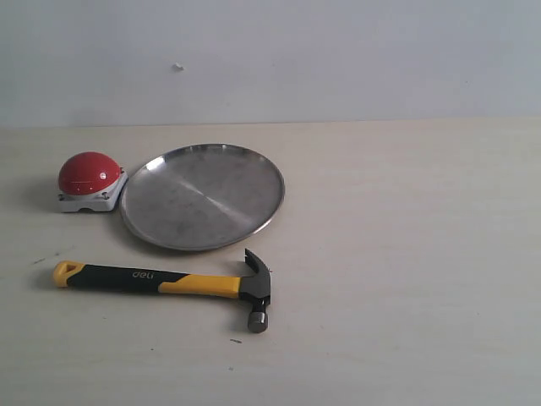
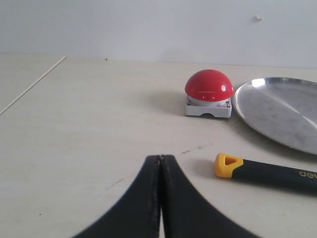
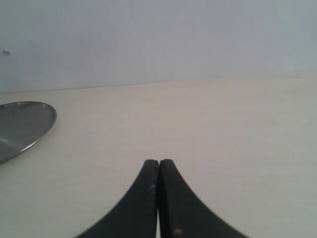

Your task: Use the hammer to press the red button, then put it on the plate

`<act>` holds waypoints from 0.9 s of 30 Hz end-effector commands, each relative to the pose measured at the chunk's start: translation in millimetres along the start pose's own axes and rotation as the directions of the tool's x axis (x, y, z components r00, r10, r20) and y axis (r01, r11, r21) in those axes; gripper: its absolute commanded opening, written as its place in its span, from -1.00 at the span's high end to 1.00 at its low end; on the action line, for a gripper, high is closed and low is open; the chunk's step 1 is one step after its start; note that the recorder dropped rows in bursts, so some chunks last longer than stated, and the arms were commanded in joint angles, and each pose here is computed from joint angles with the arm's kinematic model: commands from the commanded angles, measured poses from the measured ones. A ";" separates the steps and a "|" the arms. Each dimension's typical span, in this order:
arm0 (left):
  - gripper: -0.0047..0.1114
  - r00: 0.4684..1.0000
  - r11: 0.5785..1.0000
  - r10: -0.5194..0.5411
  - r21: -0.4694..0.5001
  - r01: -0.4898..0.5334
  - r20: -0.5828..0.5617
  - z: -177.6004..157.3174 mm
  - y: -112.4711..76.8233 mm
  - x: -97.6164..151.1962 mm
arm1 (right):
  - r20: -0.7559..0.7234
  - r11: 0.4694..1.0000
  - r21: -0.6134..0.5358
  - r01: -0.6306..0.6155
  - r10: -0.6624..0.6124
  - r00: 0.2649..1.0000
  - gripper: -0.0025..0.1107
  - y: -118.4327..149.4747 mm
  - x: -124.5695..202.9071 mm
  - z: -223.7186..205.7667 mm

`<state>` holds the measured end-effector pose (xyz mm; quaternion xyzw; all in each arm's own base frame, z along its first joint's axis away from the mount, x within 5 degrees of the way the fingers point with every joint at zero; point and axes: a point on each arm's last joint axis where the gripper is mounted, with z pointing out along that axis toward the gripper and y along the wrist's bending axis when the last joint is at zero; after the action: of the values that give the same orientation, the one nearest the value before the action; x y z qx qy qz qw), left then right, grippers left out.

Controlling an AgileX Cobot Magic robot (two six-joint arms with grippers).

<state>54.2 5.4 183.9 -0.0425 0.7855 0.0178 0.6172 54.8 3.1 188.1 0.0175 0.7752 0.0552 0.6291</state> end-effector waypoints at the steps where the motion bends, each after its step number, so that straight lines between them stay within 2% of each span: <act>1: 0.92 1.000 1.000 -0.005 0.001 0.005 0.013 -0.5 -0.1 -0.8 | 0.009 1.000 0.005 0.008 -0.008 1.000 0.96 -0.4 0.5 -0.1; 24: 0.92 1.000 1.000 -0.003 0.001 0.003 0.013 -0.5 -0.1 -0.8 | 0.009 1.000 0.005 0.008 -0.008 1.000 0.96 -0.4 0.5 -0.1; 27: 0.92 0.994 0.995 0.104 -0.010 -0.104 0.027 -0.5 0.6 -2.2 | 0.009 1.000 0.005 0.008 -0.008 1.000 0.96 -0.4 0.5 -0.1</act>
<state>54.2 5.5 183.9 -0.0328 0.7859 0.0258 0.6169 54.8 3.1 188.1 0.0175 0.7752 0.0552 0.6291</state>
